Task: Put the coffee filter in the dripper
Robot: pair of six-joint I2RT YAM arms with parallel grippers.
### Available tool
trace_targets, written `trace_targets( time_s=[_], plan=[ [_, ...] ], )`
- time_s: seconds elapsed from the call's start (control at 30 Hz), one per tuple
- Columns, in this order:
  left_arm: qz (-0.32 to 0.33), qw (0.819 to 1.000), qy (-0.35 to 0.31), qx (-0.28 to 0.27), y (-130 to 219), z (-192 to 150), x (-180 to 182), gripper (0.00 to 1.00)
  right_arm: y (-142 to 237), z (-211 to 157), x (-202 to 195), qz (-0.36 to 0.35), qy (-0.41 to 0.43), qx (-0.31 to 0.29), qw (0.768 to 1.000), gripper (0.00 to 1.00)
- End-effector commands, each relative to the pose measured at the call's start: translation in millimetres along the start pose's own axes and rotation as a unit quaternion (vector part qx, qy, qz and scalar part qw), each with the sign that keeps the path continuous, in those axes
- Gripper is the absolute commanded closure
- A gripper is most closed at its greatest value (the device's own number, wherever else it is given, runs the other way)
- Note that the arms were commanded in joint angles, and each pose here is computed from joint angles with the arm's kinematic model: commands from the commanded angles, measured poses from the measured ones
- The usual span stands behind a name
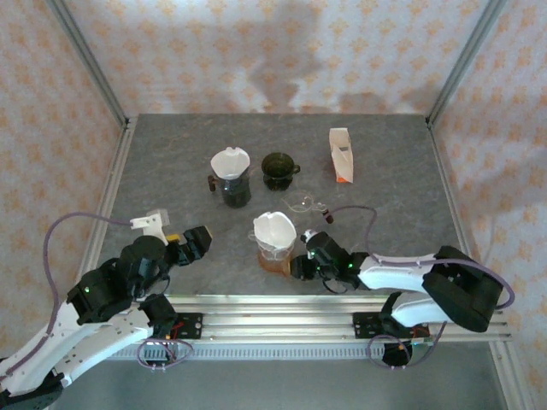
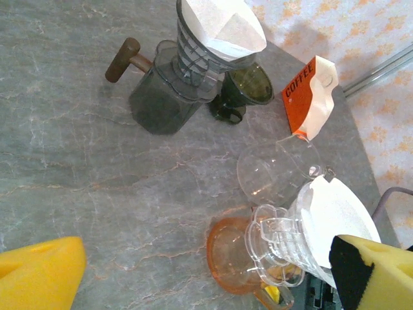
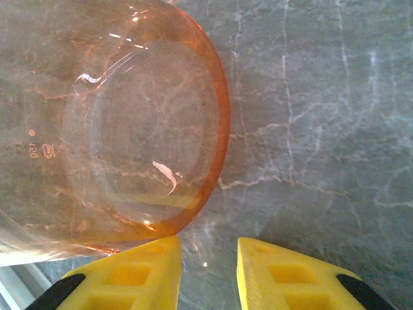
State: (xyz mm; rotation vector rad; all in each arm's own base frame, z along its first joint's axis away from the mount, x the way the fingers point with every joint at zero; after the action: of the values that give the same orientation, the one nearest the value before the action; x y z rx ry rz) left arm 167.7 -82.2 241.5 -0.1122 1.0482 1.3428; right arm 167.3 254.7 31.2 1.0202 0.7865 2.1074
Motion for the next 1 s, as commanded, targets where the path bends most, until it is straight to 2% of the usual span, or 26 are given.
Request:
trace_targets(
  time_s=[0.0,0.63,0.97],
  plan=[
    [0.014,1.0,0.001,-0.02,5.7,7.9,7.8,0.02,-5.3,39.1,15.3,0.012,-0.007,-0.055,0.998,0.71],
    [0.021,1.0,0.004,-0.022,10.6,6.2,18.7,0.02,-70.6,109.0,39.6,-0.01,-0.035,-0.085,0.996,0.73],
    [0.026,0.999,0.004,-0.022,11.8,4.1,25.2,0.02,-98.3,131.2,49.1,-0.013,-0.024,-0.08,0.996,0.73]
  ],
)
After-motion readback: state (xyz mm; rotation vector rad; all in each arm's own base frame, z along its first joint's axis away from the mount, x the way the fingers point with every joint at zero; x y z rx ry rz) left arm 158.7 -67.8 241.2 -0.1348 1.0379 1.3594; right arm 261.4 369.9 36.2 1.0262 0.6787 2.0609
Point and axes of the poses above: each hand's point on the last joint's axis, 136 mm out from that joint toward the fingers, its own y axis back along the fingers, its own x axis along the line the jaws close on, z = x × y, the point moved 1 cm from there along y, back along the fingers, and after that the axes turned 11 degrees about y, right-handed, at the moved point
